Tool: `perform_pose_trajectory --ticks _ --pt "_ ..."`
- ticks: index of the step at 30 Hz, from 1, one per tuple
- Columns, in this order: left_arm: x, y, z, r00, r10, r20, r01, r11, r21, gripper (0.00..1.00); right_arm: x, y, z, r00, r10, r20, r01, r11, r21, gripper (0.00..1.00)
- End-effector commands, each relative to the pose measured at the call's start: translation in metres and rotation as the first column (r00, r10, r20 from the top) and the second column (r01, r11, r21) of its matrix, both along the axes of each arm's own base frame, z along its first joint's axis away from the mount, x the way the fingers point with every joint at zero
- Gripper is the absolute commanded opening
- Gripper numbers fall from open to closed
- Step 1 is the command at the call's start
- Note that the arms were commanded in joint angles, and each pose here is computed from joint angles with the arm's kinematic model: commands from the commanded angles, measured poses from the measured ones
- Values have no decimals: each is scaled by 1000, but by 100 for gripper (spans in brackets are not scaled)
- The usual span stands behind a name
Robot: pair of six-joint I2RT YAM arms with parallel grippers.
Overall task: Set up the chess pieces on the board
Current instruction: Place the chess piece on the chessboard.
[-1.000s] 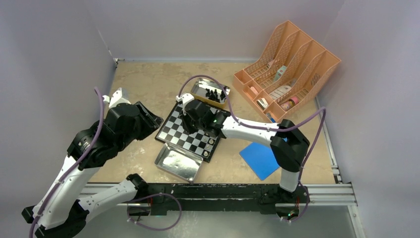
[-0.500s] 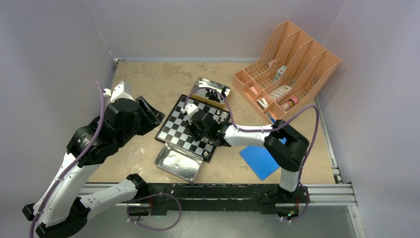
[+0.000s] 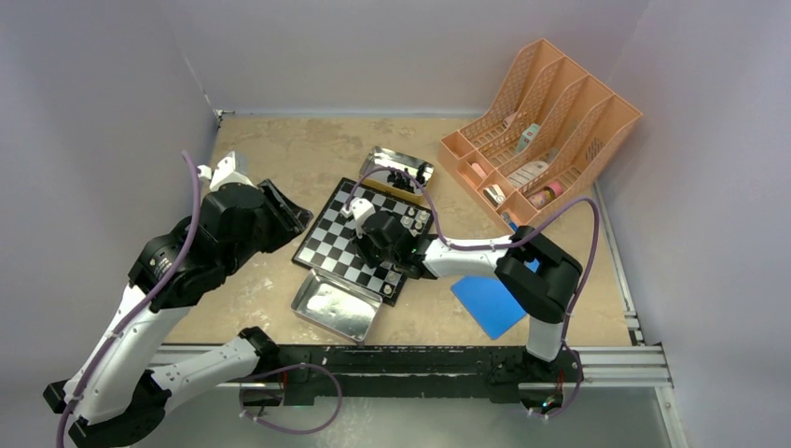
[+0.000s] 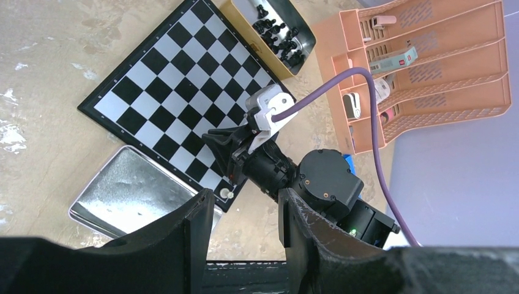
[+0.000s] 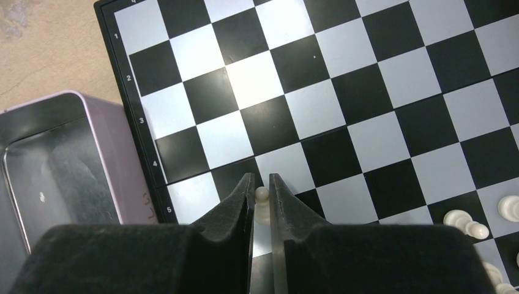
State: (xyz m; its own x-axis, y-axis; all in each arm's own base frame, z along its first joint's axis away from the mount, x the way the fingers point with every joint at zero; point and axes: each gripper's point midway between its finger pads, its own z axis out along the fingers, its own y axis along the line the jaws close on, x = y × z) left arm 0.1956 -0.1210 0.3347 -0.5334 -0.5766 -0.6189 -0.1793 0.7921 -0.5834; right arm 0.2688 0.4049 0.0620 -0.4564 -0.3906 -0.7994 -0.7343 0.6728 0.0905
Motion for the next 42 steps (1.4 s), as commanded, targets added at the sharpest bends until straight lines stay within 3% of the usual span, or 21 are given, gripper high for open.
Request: perform_pose_trajectory --ticks 1,13,20,30,42 --pt "3 -3 16 999 9 41 -7 999 -52 42 5 2 24 998 -3 64 -1 998 66 17" --pt "-2 -11 10 1000 -5 -5 4 995 -102 43 1 -6 27 998 -6 64 2 998 57 18" --pt "-4 -12 10 1000 -4 -8 3 992 -124 43 -2 -10 29 999 -4 48 2 999 43 12" --pt "-5 -15 7 1000 -20 -15 18 992 -124 44 -4 -6 13 1000 19 15 -19 1000 2 22" --pt "-4 -11 6 1000 -20 1 20 995 -98 45 3 -3 9 1000 -2 22 2 1000 -13 14"
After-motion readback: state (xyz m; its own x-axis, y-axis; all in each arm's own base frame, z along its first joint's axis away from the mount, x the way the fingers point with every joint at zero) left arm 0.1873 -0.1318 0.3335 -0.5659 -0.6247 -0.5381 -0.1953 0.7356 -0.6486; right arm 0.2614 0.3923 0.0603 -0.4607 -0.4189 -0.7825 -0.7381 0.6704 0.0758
